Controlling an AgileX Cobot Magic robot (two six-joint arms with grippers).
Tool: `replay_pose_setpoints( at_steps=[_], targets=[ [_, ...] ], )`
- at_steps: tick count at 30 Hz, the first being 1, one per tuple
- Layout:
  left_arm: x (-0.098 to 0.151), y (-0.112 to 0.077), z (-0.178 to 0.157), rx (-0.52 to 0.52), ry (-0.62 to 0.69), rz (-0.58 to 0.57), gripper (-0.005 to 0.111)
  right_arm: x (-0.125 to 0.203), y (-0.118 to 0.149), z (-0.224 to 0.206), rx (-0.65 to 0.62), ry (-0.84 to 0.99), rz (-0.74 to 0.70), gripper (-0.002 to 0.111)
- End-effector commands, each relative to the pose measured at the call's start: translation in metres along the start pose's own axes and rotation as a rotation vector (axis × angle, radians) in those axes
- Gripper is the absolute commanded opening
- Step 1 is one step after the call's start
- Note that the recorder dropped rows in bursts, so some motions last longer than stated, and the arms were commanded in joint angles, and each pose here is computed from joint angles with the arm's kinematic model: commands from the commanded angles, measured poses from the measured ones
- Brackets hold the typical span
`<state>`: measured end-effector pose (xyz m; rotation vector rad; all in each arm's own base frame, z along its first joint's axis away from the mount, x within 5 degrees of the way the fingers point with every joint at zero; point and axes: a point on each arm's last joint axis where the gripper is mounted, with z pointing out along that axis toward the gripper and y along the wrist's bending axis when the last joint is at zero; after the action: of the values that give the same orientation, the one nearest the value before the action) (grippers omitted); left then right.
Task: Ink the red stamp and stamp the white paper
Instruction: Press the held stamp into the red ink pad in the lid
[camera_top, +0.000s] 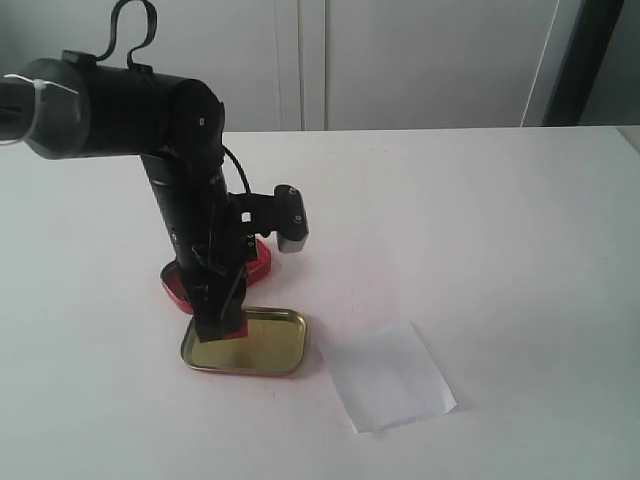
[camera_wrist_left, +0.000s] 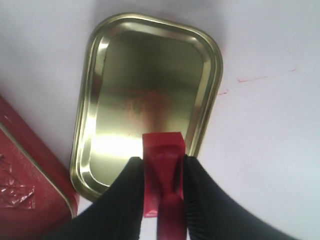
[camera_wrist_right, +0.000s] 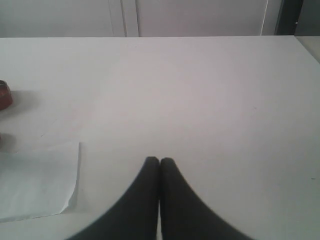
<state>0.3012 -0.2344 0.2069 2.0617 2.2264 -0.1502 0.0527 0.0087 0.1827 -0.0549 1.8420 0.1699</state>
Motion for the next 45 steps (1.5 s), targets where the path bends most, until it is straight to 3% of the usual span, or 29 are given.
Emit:
replay_pose_setpoints(
  at_steps=[1, 11, 17, 24, 36, 45],
  targets=[
    [0.001, -0.001, -0.014, -0.018, 0.027, -0.031, 0.0, 0.0, 0.0, 0.0, 0.004, -0.014, 0.001, 0.0],
    [0.016, 0.031, -0.042, -0.099, -0.017, -0.167, 0.0, 0.0, 0.0, 0.0, 0.004, -0.014, 0.001, 0.0],
    [0.032, 0.061, -0.057, -0.106, -0.137, -0.319, 0.0, 0.0, 0.0, 0.0, 0.004, -0.014, 0.001, 0.0],
    [0.028, 0.086, -0.022, -0.096, -0.122, -0.464, 0.0, 0.0, 0.0, 0.0, 0.004, -0.014, 0.001, 0.0],
    [0.035, 0.094, -0.006, -0.14, -0.056, -0.592, 0.0, 0.0, 0.0, 0.0, 0.004, -0.014, 0.001, 0.0],
    [0.033, 0.095, -0.007, -0.147, -0.082, -0.612, 0.0, 0.0, 0.0, 0.0, 0.004, -0.014, 0.001, 0.0]
  ],
)
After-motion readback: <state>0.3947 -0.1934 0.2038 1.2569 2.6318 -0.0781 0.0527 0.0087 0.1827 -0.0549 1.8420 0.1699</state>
